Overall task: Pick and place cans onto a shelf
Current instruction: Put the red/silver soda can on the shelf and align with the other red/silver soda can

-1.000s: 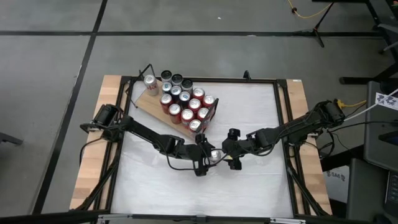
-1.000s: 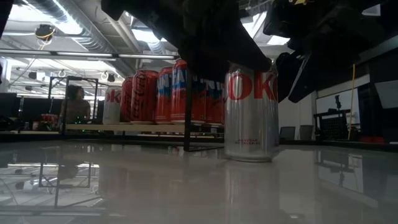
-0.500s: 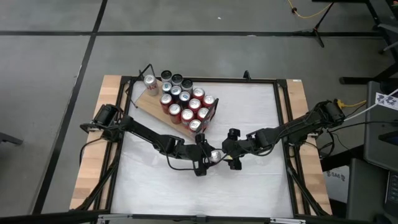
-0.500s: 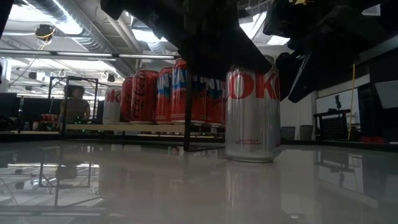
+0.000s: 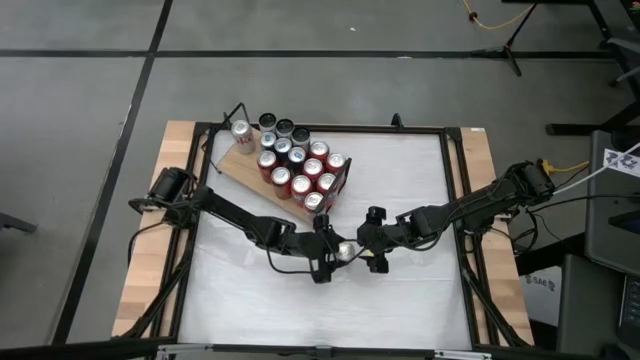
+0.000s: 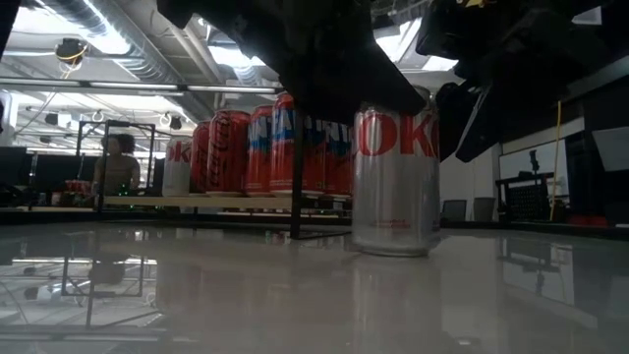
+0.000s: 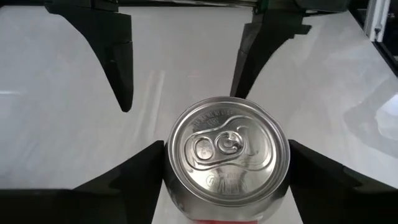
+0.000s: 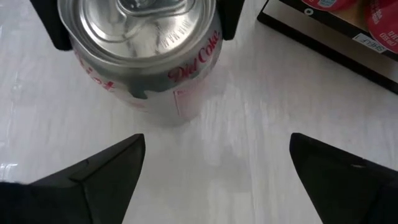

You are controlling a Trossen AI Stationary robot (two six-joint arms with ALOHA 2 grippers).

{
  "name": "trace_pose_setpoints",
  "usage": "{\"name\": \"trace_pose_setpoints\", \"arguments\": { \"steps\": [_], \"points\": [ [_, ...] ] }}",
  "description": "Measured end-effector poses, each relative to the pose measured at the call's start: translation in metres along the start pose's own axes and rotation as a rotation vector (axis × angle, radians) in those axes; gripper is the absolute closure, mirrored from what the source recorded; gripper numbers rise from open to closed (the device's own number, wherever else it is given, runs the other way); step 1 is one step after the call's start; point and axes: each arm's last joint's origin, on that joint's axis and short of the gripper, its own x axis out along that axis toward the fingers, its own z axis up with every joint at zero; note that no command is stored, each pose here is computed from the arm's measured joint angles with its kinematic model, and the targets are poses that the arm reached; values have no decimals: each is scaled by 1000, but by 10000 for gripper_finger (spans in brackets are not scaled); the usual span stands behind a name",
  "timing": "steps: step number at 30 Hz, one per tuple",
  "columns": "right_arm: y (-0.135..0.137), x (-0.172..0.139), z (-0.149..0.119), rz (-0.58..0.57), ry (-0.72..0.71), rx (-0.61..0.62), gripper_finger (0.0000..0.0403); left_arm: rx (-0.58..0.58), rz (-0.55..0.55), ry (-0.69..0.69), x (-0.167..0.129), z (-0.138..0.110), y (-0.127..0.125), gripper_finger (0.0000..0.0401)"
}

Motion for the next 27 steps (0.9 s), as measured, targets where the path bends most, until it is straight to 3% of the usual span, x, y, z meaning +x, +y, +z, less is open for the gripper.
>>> {"name": "trace_pose_setpoints", "arguments": {
  "steps": [12, 17, 27],
  "points": [
    [0, 0, 0, 1, -4, 1, 10, -22, -30, -6, -43, 25, 1, 126],
    [0, 0, 0, 1, -3, 1, 10, -42, -40, -9, -80, 41, 5, 126],
    [0, 0, 1, 2, -7, 1, 10, -72, 40, 25, -160, 52, 18, 126]
  ]
}}
